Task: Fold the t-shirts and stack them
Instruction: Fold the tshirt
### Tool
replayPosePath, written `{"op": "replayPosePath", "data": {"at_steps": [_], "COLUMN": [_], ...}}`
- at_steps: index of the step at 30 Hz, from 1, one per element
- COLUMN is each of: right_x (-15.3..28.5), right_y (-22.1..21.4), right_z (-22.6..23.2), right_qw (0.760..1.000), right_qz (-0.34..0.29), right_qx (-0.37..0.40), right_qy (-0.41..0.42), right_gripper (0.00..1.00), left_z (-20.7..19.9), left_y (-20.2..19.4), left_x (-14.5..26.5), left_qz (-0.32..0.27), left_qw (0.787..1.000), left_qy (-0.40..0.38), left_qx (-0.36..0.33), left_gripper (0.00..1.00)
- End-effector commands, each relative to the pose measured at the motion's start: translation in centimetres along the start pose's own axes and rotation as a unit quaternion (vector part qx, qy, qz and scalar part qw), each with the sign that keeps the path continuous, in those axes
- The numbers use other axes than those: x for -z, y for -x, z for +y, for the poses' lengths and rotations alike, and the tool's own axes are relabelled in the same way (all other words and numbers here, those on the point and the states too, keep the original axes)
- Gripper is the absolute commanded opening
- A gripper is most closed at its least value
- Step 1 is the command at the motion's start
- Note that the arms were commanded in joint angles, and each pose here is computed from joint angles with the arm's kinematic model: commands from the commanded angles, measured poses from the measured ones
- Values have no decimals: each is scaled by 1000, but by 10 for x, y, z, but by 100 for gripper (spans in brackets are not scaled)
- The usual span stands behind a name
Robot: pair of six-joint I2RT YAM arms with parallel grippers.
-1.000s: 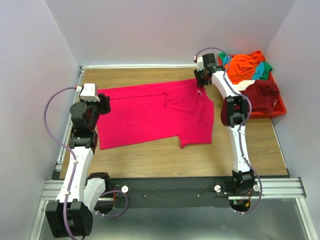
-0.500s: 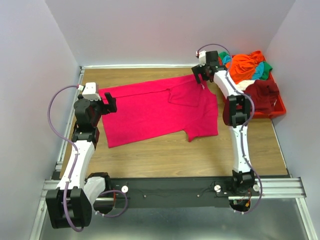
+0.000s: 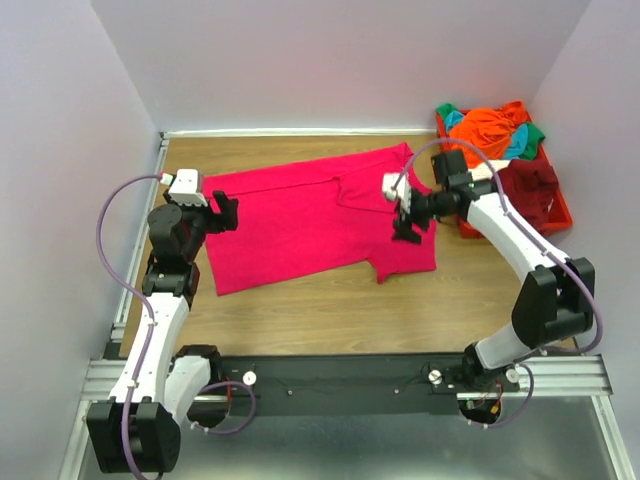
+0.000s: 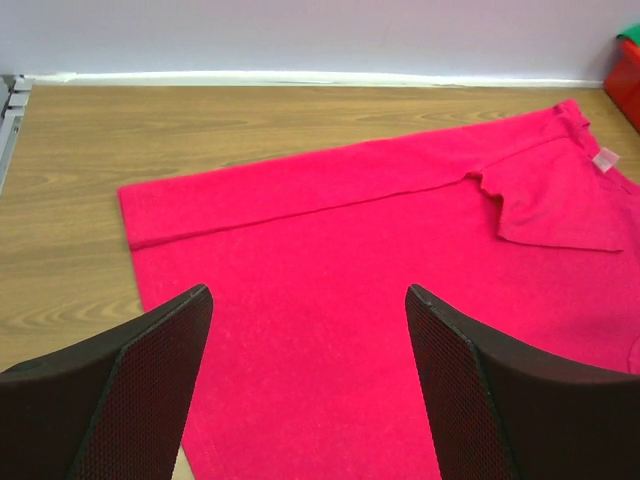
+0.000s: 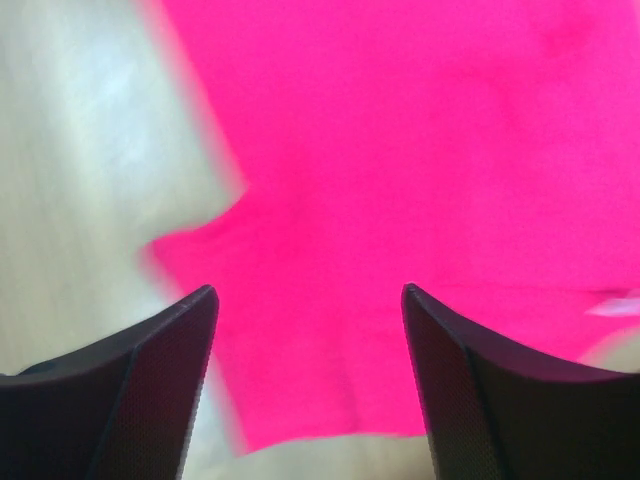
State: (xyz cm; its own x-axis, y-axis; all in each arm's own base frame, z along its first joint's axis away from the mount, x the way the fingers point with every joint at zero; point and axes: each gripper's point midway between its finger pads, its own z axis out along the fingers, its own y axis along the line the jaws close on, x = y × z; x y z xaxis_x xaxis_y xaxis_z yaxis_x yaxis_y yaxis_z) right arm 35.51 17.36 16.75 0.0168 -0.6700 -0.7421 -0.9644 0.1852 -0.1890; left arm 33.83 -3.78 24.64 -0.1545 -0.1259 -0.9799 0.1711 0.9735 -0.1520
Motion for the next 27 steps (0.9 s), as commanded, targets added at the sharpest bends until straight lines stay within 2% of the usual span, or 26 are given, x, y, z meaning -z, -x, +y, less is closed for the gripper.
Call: {"op": "replayPosePath", "data": {"at_steps": [1, 3, 4, 11, 16, 20, 23, 25, 26, 27], "right_x": [-6, -2, 1, -7, -19, -23, -24, -24, -24, -23], "right_y": [-78, -90, -112, -154, -164, -165, -159, -149, -145, -134], "right_z": [77, 90, 94, 84, 82, 79, 74, 67, 65, 54], "right_qw": [992, 990, 989, 977, 975, 974, 976, 978, 978, 980], "right_qz": [98, 114, 144, 212, 216, 216, 210, 201, 196, 186], "right_qx": [-11, -15, -12, -30, -49, -61, -63, -58, -62, -58], "right_qy": [78, 75, 41, -2, 0, -3, -8, -16, -21, -33], "right_gripper": [74, 71, 69, 66, 60, 51, 42, 25, 10, 7], "left_z": [-11, -13, -15, -17, -17, -17, -18, -18, -18, -18], "left_y": [-10, -9, -8, -6, -5, -4, -5, -3, -3, -3], "left_x": [0, -1, -3, -1, -1, -1, -1, 0, 0, 0], "left_qz": [12, 12, 12, 7, 6, 5, 5, 4, 3, 2], "left_qw": [1000, 1000, 1000, 1000, 1000, 1000, 999, 999, 999, 999], "left_qy": [-19, -22, -27, -30, -30, -30, -31, -32, -31, -31], "left_qx": [-4, -4, -3, -5, -7, -8, -8, -9, -9, -9], "left_gripper": [86, 86, 85, 85, 85, 85, 85, 85, 85, 85]}}
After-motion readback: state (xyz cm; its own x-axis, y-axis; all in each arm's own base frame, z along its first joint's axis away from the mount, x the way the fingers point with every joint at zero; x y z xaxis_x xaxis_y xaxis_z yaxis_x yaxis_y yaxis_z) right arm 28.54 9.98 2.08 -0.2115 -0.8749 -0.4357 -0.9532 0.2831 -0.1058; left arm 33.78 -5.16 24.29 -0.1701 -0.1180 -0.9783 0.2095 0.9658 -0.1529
